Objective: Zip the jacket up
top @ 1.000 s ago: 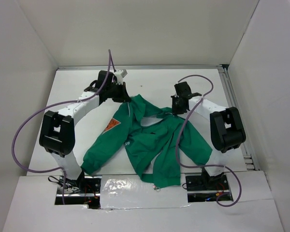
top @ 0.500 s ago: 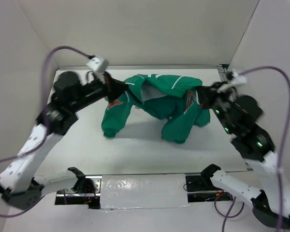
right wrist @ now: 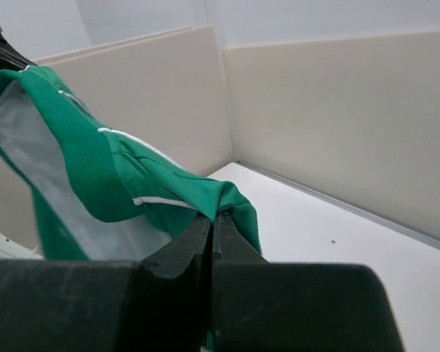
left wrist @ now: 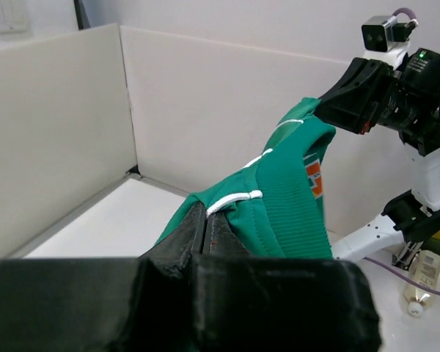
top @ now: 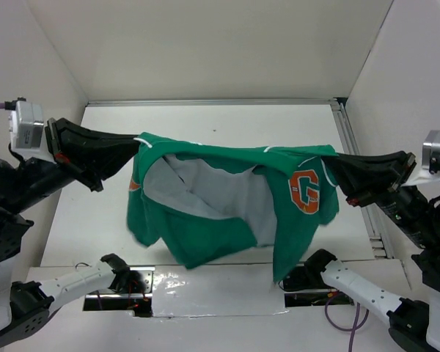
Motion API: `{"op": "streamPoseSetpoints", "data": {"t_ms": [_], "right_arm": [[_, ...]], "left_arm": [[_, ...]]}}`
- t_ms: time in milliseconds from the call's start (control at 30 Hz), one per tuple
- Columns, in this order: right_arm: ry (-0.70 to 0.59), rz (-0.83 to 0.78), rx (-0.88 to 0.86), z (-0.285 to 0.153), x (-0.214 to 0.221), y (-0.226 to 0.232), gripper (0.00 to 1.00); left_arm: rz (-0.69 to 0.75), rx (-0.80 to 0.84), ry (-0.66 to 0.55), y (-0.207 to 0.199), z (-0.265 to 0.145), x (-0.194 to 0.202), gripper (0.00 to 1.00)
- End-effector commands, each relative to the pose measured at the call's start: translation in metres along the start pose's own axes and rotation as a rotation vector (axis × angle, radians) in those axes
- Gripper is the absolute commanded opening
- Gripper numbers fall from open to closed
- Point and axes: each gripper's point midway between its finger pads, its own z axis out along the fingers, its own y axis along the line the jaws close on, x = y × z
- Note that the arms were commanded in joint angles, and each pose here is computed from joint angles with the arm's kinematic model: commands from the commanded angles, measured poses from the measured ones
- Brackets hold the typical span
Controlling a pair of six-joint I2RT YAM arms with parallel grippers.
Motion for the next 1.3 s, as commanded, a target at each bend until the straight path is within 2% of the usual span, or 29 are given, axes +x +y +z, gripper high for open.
{"op": "streamPoseSetpoints", "data": {"t_ms": [0, 100, 200, 233, 300, 333, 367, 400, 433, 467, 500, 533, 567, 633, 667, 700, 733, 767, 800, 833, 900, 933, 1000, 1033, 1067, 1100, 1167, 1267], "right_arm": [[-0.004, 0.04, 0.105, 0.016, -0.003, -0.018, 0.0], [0.114, 0.104, 0.356, 0.054, 0.048, -0.07, 0.0], [0.285, 0.113, 0.565, 0.092, 0.133, -0.126, 0.0], [0.31, 0.131, 0.59, 0.099, 0.15, -0.135, 0.0], [0.453, 0.17, 0.622, 0.113, 0.217, -0.157, 0.0], [0.453, 0.214, 0.662, 0.116, 0.232, -0.176, 0.0], [0.509, 0.242, 0.678, 0.116, 0.263, -0.189, 0.01], [0.607, 0.288, 0.664, 0.121, 0.306, -0.199, 0.04], [0.621, 0.315, 0.688, 0.122, 0.321, -0.217, 0.08], [0.656, 0.324, 0.687, 0.125, 0.337, -0.227, 0.14], [0.752, 0.366, 0.685, 0.127, 0.376, -0.236, 0.33], [0.809, 0.369, 0.699, 0.123, 0.388, -0.242, 0.39], [0.834, 0.365, 0.71, 0.132, 0.396, -0.251, 0.56], [0.848, 0.33, 0.719, 0.134, 0.398, -0.251, 0.74], [0.822, 0.317, 0.731, 0.134, 0.391, -0.25, 0.97], [0.794, 0.312, 0.718, 0.137, 0.384, -0.245, 0.98], [0.813, 0.318, 0.725, 0.127, 0.391, -0.24, 0.99], [0.793, 0.319, 0.72, 0.123, 0.381, -0.231, 1.0], [0.785, 0.338, 0.734, 0.118, 0.379, -0.226, 1.0], [0.824, 0.353, 0.751, 0.101, 0.393, -0.219, 1.0], [0.799, 0.38, 0.737, 0.089, 0.387, -0.196, 1.0], [0.854, 0.408, 0.724, 0.068, 0.408, -0.181, 1.0], [0.809, 0.47, 0.663, 0.061, 0.404, -0.149, 1.0], [0.859, 0.499, 0.658, 0.038, 0.427, -0.136, 1.0], [0.842, 0.528, 0.619, 0.032, 0.423, -0.122, 1.0], [0.877, 0.575, 0.639, 0.012, 0.441, -0.109, 1.0], [0.875, 0.617, 0.619, 0.0, 0.445, -0.089, 1.0], [0.898, 0.617, 0.658, -0.021, 0.461, -0.084, 1.0]], "left_arm": [[-0.022, -0.073, -0.039, 0.014, 0.008, -0.013, 0.0], [-0.112, -0.296, 0.09, 0.076, 0.043, 0.043, 0.0], [-0.188, -0.574, 0.279, 0.155, 0.068, 0.138, 0.0], [-0.227, -0.676, 0.388, 0.198, 0.07, 0.188, 0.0], [-0.349, -0.658, 0.496, 0.227, 0.073, 0.239, 0.0], [-0.387, -0.707, 0.521, 0.259, 0.065, 0.259, 0.03], [-0.466, -0.694, 0.627, 0.282, 0.07, 0.313, 0.13], [-0.488, -0.709, 0.633, 0.302, 0.078, 0.32, 0.4], [-0.546, -0.736, 0.704, 0.315, 0.07, 0.342, 0.76], [-0.615, -0.75, 0.814, 0.333, 0.069, 0.394, 0.99], [-0.616, -0.726, 0.797, 0.344, 0.085, 0.388, 0.99], [-0.633, -0.716, 0.822, 0.348, 0.087, 0.397, 0.99], [-0.674, -0.713, 0.883, 0.349, 0.084, 0.42, 0.99], [-0.649, -0.691, 0.862, 0.346, 0.089, 0.41, 0.99], [-0.624, -0.684, 0.83, 0.346, 0.093, 0.404, 0.99], [-0.635, -0.683, 0.853, 0.337, 0.082, 0.415, 0.99], [-0.612, -0.668, 0.806, 0.326, 0.084, 0.389, 0.99], [-0.613, -0.668, 0.798, 0.319, 0.08, 0.386, 0.99], [-0.64, -0.688, 0.844, 0.304, 0.064, 0.401, 0.99], [-0.621, -0.683, 0.808, 0.286, 0.062, 0.378, 0.99], [-0.632, -0.661, 0.864, 0.248, 0.047, 0.4, 0.99], [-0.616, -0.633, 0.834, 0.227, 0.046, 0.385, 0.99], [-0.642, -0.565, 0.881, 0.177, 0.036, 0.402, 0.99], [-0.691, -0.54, 0.894, 0.159, 0.034, 0.408, 0.99], [-0.734, -0.527, 0.939, 0.142, 0.023, 0.425, 1.0], [-0.75, -0.478, 0.949, 0.122, 0.026, 0.428, 0.99], [-0.8, -0.442, 1.003, 0.093, 0.022, 0.444, 0.99], [-0.825, -0.501, 1.066, 0.086, 0.018, 0.467, 0.99]]}}
